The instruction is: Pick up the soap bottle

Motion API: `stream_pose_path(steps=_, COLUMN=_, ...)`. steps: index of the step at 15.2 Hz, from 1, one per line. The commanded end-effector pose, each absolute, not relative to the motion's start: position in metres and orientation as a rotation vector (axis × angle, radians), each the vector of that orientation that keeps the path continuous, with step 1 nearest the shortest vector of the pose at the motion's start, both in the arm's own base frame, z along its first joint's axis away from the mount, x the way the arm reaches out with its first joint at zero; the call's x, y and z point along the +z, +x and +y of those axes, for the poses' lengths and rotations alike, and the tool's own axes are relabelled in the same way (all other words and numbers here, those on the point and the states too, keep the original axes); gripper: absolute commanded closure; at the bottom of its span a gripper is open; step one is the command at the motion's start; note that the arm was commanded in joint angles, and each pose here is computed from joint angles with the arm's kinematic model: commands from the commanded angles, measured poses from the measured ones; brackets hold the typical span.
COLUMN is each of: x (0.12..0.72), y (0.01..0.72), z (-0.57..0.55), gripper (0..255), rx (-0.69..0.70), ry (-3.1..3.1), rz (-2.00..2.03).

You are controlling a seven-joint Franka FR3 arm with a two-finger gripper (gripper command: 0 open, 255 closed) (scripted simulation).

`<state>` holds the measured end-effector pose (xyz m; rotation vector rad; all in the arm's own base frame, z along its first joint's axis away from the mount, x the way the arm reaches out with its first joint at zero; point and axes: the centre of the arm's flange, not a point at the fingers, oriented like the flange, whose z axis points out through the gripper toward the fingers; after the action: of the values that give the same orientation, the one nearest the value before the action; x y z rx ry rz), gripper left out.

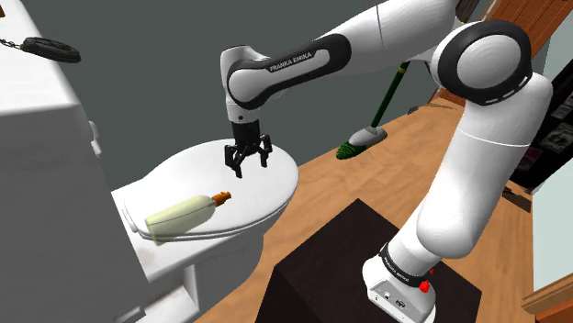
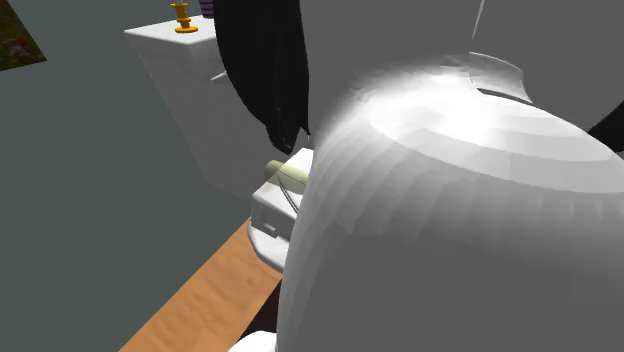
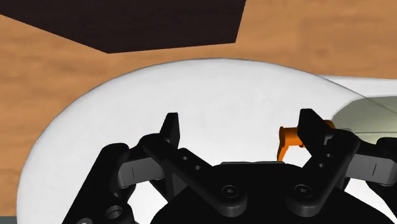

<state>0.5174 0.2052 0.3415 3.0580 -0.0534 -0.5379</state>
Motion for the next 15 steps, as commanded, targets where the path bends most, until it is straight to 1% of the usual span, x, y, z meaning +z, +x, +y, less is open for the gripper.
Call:
stream_pose_path(steps=1, x=0.322, y=0.534, z=0.222, gripper=0, rx=-0.559, ry=3.062, rz=-0.083)
stream_pose_path(steps=7, x=0.272, y=0.582, z=0.256, gripper=0, rx=-0.618, ry=3.07, rz=-0.16)
stream_pose_path(steps=15, x=0.232, y=0.582, z=0.256, gripper=0, rx=-0.618, ry=3.07, rz=-0.16)
